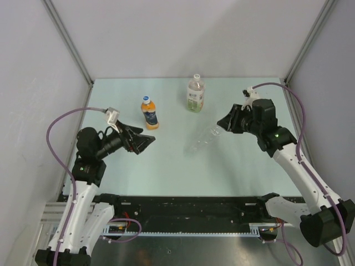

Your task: Unscrew the bottle caps

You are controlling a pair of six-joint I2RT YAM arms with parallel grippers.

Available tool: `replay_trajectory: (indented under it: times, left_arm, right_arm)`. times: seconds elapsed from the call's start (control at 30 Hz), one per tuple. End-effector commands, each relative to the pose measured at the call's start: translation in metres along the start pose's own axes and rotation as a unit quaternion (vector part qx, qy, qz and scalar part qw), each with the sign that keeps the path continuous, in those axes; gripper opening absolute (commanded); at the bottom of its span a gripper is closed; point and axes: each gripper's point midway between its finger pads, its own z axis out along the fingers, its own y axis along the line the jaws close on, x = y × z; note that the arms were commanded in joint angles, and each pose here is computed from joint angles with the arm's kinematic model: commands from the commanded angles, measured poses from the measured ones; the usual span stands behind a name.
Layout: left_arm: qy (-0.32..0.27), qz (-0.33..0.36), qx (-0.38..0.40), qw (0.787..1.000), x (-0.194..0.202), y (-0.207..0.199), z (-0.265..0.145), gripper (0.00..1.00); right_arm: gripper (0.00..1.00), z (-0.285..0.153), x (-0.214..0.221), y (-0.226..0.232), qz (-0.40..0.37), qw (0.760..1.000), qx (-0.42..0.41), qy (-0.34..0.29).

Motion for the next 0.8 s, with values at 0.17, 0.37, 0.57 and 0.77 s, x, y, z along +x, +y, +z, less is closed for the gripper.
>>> replay_trajectory:
  times: [0.17, 0.37, 0.57, 0.77]
  left_arm:
    - [0.030, 0.080, 0.079, 0.993, -0.002, -0.042, 0.022, 0.99]
    - [0.080, 0.106, 0.075, 0.988, 0.029, -0.057, 0.061, 0.99]
    - [0.121, 0.154, 0.028, 0.980, 0.063, -0.053, 0.092, 0.99]
    - [0.152, 0.197, 0.006, 0.969, 0.087, -0.056, 0.114, 0.99]
  right_arm:
    - [0.00, -0.016, -0.007, 0.061, 0.027, 0.971, -0.231, 0.053]
    - [0.00, -0.023, -0.006, 0.070, 0.032, 0.959, -0.272, 0.070]
    - [0.00, -0.019, -0.001, 0.059, 0.045, 0.964, -0.250, 0.080]
    - [0.00, -0.012, 0.004, 0.051, 0.061, 0.967, -0.228, 0.092]
